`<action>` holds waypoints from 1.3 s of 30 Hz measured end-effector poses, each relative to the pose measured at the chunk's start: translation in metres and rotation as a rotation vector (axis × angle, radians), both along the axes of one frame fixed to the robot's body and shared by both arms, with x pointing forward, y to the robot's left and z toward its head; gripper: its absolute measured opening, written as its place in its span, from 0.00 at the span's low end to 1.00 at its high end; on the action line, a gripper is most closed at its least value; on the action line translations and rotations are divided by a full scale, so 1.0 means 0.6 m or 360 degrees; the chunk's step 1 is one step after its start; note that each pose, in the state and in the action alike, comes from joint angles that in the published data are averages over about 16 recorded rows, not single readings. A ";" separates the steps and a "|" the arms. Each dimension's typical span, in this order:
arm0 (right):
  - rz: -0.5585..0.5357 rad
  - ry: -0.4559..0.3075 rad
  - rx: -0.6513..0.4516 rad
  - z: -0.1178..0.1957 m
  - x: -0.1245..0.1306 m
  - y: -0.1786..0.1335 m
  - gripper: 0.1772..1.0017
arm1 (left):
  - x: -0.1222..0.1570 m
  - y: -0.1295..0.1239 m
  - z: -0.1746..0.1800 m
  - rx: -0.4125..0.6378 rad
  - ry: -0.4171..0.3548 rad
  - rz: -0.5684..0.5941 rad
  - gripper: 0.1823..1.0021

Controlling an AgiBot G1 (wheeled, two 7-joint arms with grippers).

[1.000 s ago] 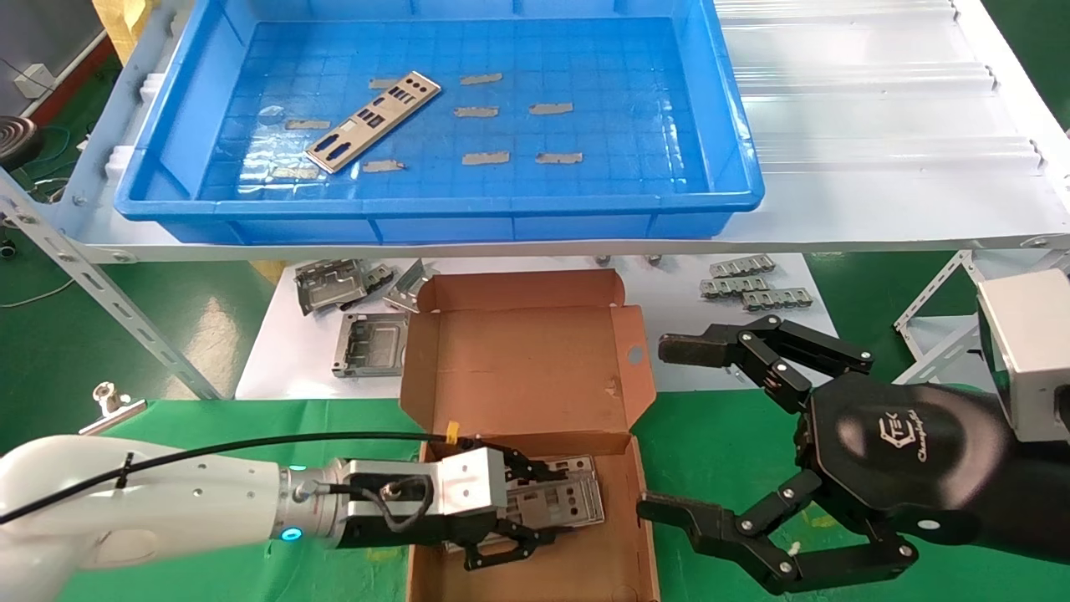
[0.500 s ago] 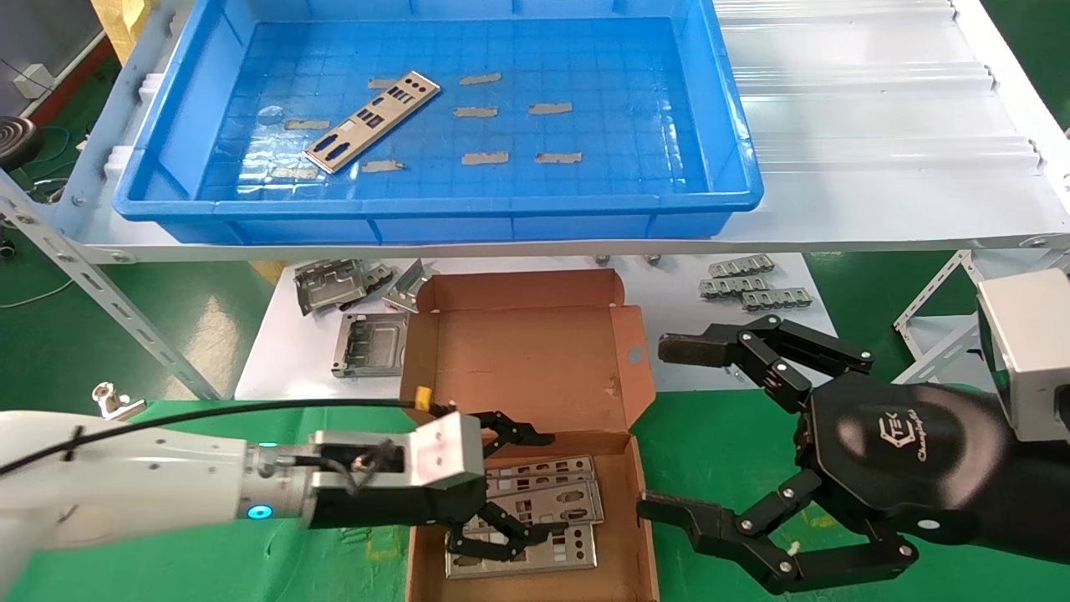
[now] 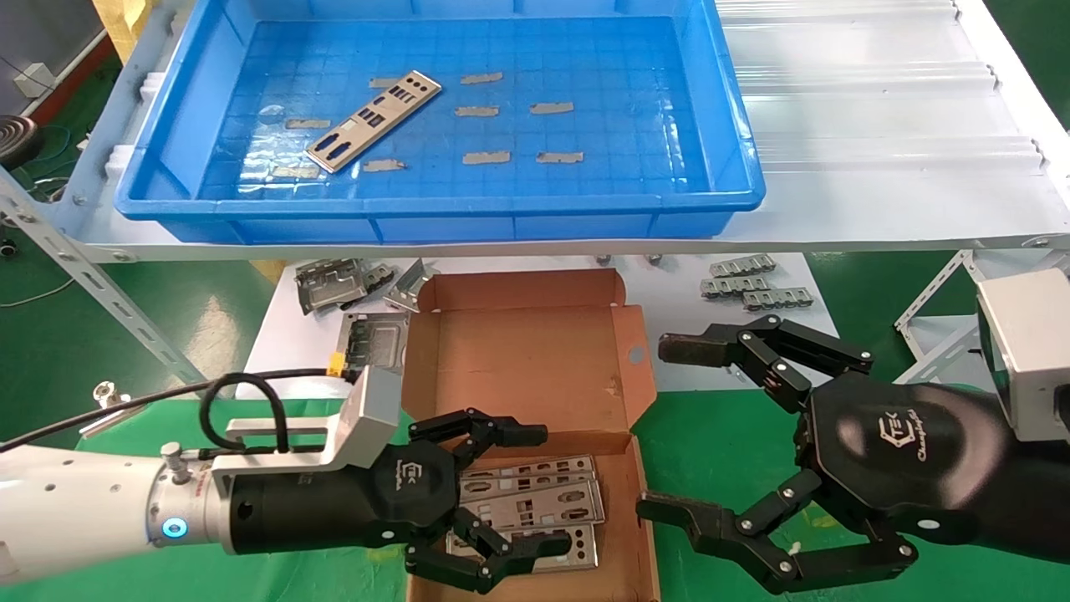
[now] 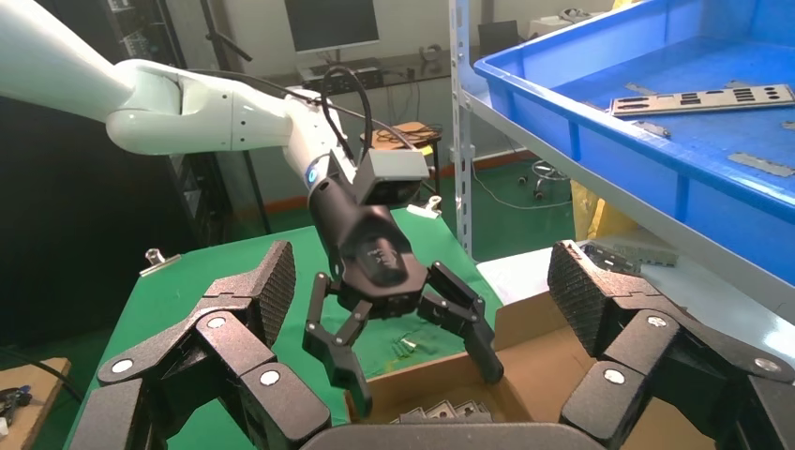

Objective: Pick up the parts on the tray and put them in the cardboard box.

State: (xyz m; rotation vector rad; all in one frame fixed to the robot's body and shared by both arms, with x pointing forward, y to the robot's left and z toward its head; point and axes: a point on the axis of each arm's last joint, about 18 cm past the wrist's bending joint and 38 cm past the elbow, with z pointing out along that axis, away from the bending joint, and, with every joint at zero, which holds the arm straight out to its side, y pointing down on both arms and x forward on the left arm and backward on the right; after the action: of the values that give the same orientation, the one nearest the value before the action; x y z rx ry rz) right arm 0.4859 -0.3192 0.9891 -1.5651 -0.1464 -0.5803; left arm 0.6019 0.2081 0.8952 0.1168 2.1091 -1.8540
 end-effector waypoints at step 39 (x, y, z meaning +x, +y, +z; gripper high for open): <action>0.0000 0.0000 0.0000 0.000 0.000 0.000 1.00 | -0.091 0.097 0.091 -0.0104 -0.0179 0.0038 1.00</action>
State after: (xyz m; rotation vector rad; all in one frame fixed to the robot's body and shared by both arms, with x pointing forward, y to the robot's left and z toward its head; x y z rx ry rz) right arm 0.4859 -0.3192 0.9891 -1.5652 -0.1465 -0.5801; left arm 0.5476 0.2664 0.9495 0.1751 1.9647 -1.8554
